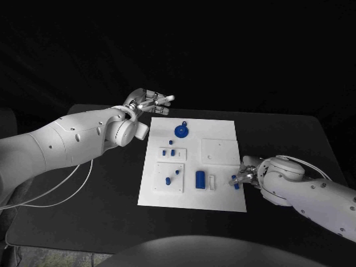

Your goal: Assemble the parts on the task board

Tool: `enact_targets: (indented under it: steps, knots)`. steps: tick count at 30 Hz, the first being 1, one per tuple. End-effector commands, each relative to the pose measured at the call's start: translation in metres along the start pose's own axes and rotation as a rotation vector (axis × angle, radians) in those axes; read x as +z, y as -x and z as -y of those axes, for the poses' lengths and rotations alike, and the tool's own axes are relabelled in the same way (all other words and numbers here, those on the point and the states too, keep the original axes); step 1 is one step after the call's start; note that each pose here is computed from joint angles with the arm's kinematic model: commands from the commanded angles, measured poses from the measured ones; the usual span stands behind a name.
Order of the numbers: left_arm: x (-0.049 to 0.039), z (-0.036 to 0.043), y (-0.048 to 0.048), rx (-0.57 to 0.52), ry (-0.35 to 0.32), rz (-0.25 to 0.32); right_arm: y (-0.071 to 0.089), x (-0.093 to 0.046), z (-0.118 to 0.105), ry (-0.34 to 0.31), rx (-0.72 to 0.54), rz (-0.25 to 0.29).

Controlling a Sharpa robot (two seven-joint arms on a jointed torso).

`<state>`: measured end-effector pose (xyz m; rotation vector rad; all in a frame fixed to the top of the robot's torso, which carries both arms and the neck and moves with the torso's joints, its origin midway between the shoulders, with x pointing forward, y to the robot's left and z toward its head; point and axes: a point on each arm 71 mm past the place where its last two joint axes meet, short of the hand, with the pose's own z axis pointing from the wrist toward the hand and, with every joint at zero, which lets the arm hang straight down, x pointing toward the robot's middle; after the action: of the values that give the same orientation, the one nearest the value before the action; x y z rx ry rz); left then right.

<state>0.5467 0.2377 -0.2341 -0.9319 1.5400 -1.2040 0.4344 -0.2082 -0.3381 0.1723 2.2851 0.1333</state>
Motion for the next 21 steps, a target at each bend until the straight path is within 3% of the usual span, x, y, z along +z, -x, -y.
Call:
enact_targets:
  steps: [1,21]
  knots:
    - [0.0006,0.001,-0.0028,-0.01,-0.002,-0.016,-0.0168,0.004,0.007,-0.043,-0.044,-0.036]
    - [0.0003,0.0005,-0.0022,-0.008,0.004,-0.017,-0.024,0.0034,0.009,-0.038,0.134,-0.115]
